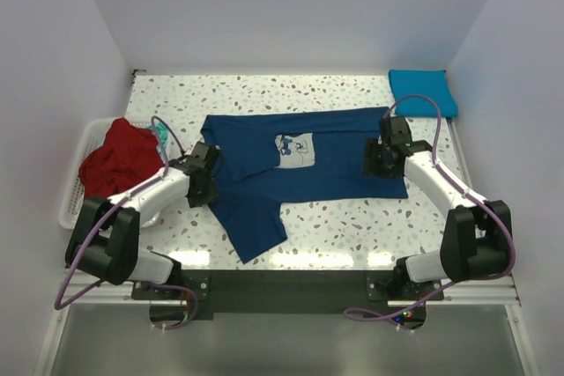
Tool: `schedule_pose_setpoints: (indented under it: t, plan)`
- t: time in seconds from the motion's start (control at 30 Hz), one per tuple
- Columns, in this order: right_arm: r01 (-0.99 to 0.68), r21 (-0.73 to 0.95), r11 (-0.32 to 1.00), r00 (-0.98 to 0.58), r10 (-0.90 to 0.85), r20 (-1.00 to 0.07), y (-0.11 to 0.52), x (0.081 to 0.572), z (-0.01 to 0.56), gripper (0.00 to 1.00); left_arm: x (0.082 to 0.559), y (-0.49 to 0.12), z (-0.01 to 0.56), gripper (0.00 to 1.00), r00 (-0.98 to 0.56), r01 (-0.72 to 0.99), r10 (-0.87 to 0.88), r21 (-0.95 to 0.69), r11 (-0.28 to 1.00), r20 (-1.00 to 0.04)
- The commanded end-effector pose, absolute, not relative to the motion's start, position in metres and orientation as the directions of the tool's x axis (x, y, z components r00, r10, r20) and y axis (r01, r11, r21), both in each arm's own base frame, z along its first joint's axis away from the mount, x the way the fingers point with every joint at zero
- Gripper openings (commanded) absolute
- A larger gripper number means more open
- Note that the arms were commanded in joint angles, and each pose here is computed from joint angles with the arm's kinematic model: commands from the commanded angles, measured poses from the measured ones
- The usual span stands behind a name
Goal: Fold and stack the t-shirts
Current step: Fold the tshirt
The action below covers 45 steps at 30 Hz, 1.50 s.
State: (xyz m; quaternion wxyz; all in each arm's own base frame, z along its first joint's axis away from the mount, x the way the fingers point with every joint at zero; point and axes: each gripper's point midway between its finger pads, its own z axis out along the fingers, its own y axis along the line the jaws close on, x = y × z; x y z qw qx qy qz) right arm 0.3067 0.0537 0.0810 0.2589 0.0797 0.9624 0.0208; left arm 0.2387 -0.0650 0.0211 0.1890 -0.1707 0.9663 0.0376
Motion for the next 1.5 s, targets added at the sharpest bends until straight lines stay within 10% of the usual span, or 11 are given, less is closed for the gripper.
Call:
schedule_pose_setpoints:
  t: [0.0,0.37,0.7,1.47]
  plan:
    - [0.154,0.066,0.986,-0.823,0.165,-0.544,0.048,0.311,0.089,0.61,0.241,-0.063,0.012,0.41,-0.856,-0.374,-0.336,0.024,0.927,-0.392]
    - [0.202,-0.018,0.979,-0.822,0.159,-0.547,0.029,0.3,0.081,0.61,0.236,-0.064,-0.003,0.35,-0.861,-0.377,-0.339,0.029,0.926,-0.38]
    - [0.404,-0.097,0.91,-0.812,0.308,-0.496,-0.023,0.272,0.068,0.61,0.237,-0.065,0.0,0.0,-0.864,-0.365,-0.329,0.024,0.931,-0.381]
    - [0.586,0.003,0.81,-0.75,0.544,-0.376,-0.052,0.27,0.013,0.44,0.242,-0.067,0.009,0.0,-0.874,-0.309,-0.277,0.018,0.951,-0.4]
